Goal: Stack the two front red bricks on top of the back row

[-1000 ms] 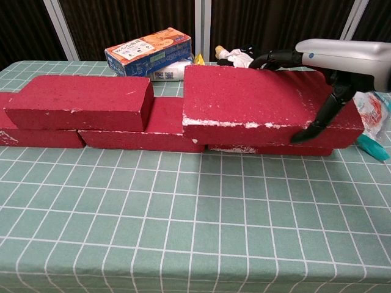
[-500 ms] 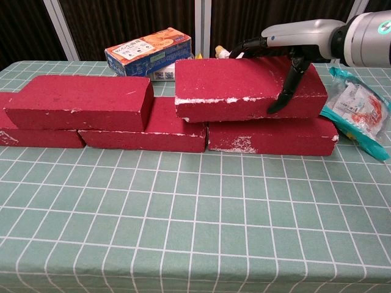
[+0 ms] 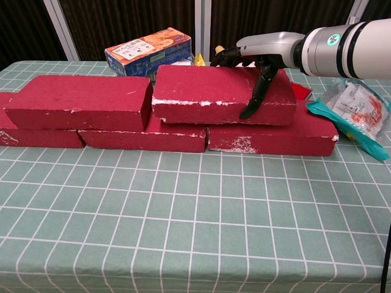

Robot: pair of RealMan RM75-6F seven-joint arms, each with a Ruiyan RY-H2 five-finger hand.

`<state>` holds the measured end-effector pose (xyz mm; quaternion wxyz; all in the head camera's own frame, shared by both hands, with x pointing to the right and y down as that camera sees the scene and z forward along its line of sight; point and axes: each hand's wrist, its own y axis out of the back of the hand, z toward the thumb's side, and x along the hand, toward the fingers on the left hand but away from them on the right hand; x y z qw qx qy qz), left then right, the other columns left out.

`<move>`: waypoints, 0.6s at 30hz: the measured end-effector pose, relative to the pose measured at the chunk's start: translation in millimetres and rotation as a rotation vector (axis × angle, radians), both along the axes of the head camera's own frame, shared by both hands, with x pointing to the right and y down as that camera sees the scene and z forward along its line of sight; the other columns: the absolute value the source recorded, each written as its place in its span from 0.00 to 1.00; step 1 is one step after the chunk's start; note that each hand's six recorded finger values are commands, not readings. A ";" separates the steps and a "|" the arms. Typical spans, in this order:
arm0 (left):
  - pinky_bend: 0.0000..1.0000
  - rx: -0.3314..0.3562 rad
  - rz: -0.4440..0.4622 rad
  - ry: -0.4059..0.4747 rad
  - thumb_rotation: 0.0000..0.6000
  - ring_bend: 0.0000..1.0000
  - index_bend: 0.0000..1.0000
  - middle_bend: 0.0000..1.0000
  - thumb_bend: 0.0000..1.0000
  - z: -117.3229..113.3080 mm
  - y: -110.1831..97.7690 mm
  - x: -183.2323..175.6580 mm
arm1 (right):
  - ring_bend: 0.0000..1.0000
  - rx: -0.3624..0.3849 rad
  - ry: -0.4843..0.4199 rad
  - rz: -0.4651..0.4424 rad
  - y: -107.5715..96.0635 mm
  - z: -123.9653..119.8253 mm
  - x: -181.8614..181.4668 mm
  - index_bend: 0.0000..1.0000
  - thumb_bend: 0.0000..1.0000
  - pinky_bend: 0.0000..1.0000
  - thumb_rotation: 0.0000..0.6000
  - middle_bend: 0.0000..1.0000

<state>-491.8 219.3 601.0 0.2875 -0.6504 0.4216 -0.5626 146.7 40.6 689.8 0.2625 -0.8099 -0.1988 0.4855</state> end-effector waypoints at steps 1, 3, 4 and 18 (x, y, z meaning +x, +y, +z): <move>0.00 -0.001 0.001 0.000 1.00 0.00 0.04 0.00 0.00 0.3 0.2 -0.2 | 0.00 -0.002 0.001 0.002 -0.1 0.7 -1.4 0.16 0.06 0.00 1.00 0.33; 0.00 -0.003 0.002 0.002 1.00 0.00 0.04 0.00 0.00 1.0 0.5 -0.3 | 0.00 -0.005 0.003 0.007 -1.6 1.5 -4.6 0.16 0.06 0.00 1.00 0.33; 0.00 -0.004 0.003 0.003 1.00 0.00 0.04 0.00 0.00 1.2 0.6 -0.4 | 0.00 -0.007 0.004 0.009 -2.3 1.7 -5.8 0.16 0.06 0.00 1.00 0.33; 0.00 0.001 0.008 0.017 1.00 0.00 0.04 0.00 0.00 1.3 1.1 -1.8 | 0.00 -0.026 0.022 0.001 0.3 6.4 -15.3 0.16 0.06 0.00 1.00 0.33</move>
